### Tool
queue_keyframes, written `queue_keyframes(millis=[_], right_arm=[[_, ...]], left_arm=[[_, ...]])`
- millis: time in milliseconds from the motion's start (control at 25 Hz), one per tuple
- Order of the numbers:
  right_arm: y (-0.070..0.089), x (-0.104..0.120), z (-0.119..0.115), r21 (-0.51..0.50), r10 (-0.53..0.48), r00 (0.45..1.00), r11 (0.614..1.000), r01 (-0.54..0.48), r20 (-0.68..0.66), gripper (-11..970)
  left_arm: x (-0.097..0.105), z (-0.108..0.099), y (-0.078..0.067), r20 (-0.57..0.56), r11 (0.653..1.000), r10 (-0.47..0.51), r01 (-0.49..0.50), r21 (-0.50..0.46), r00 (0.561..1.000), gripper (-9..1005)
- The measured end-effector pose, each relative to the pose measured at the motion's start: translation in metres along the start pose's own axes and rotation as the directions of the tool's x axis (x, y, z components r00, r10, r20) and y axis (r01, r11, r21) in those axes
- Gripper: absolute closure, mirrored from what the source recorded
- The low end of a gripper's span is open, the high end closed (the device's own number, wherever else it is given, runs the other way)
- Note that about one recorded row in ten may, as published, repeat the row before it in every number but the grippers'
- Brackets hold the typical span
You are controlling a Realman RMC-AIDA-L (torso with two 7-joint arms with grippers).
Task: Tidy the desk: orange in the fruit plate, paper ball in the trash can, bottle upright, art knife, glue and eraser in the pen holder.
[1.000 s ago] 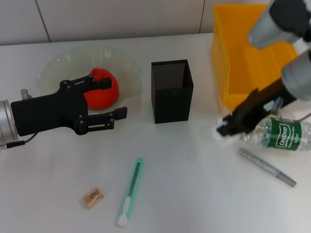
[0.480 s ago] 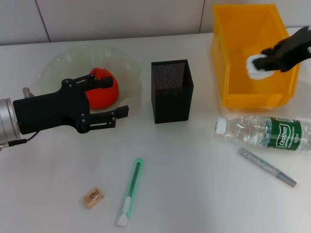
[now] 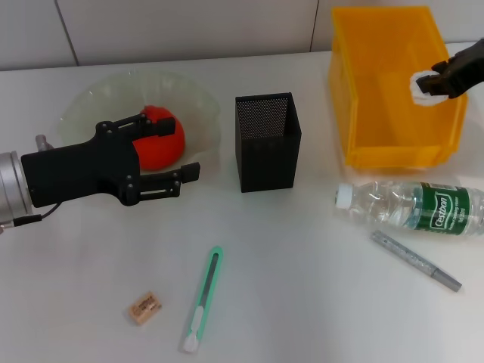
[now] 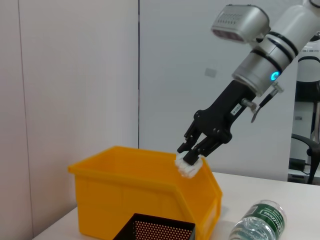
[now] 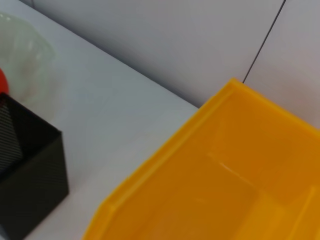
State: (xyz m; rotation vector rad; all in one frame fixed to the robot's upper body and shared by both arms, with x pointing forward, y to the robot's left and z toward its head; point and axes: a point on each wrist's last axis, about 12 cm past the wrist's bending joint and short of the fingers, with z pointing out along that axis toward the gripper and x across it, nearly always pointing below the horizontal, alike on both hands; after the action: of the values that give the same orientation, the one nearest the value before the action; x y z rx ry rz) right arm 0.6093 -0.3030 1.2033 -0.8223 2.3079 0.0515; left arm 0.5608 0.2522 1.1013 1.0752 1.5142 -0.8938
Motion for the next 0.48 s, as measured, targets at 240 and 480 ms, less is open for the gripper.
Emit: queue_keyframes(millis=[240,480], right_arm=[[-0.001,-0.001,0.018,0.003,-0.020,1.000,1.000,0.020,0.002,660],[-0.002,-0.003,0.027,0.022,0.001,1.000,1.000,-0.002,0.027,642]], left_arm=[[0.000,0.000,0.000,-0.001,1.000,0.000,0.000,-0.001,1.000,182],[0.000,0.000,0.000,-0.001,1.000,0.000,0.000,-0.001,1.000,182]])
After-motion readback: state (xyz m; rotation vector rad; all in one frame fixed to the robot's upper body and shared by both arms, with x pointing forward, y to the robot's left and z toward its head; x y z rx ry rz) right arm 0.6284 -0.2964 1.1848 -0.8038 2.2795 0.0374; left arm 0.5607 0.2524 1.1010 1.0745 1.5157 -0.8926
